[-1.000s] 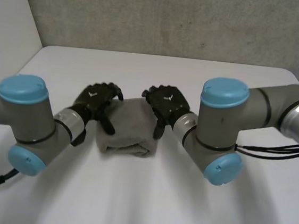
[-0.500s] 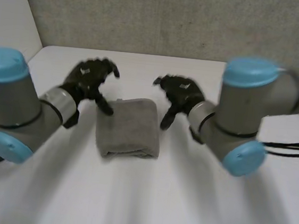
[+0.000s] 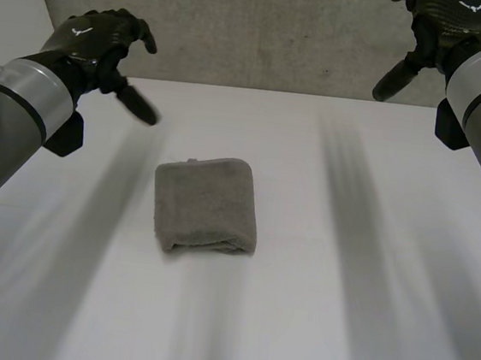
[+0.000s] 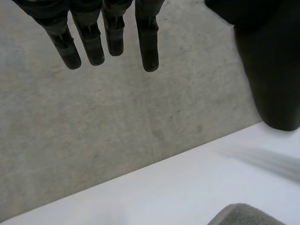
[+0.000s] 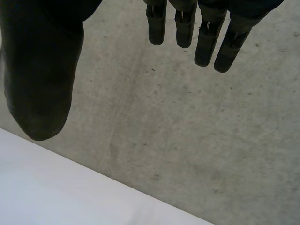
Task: Fold the towel.
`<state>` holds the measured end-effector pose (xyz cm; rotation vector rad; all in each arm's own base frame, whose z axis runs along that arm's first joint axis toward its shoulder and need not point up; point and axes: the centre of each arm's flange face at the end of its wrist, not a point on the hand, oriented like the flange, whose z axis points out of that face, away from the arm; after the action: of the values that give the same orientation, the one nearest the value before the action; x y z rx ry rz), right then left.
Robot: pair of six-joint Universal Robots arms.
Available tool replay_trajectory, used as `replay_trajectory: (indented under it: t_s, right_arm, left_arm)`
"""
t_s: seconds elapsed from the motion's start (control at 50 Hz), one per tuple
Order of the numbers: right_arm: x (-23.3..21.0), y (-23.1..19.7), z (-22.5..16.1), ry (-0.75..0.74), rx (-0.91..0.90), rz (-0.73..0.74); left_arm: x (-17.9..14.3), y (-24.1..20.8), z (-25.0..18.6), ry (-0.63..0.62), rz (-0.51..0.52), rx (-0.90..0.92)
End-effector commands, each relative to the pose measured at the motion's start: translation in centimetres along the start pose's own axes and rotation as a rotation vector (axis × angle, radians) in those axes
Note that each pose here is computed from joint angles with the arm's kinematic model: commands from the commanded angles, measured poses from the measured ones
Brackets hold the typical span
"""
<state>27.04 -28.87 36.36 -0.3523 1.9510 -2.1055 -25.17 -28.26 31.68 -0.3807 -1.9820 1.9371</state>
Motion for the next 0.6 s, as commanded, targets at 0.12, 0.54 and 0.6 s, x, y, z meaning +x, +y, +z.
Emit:
replay_trajectory:
  t_s: [0.12, 0.54, 0.6]
  right_arm:
    - [0.2, 0.9, -0.6, 0.021, -0.077, -0.039]
    - [1.0, 4.5, 0.1, 0.005, -0.194, -0.047]
    - [0.6, 4.4, 0.0, -0.023, -0.191, -0.043]
  left_arm:
    - [-0.5, 0.1, -0.1, -0.052, -0.027, -0.012]
    - [-0.3, 0.9, 0.2, -0.035, -0.084, -0.023]
    - [-0.4, 2.1, 1.2, -0.032, -0.079, -0.026]
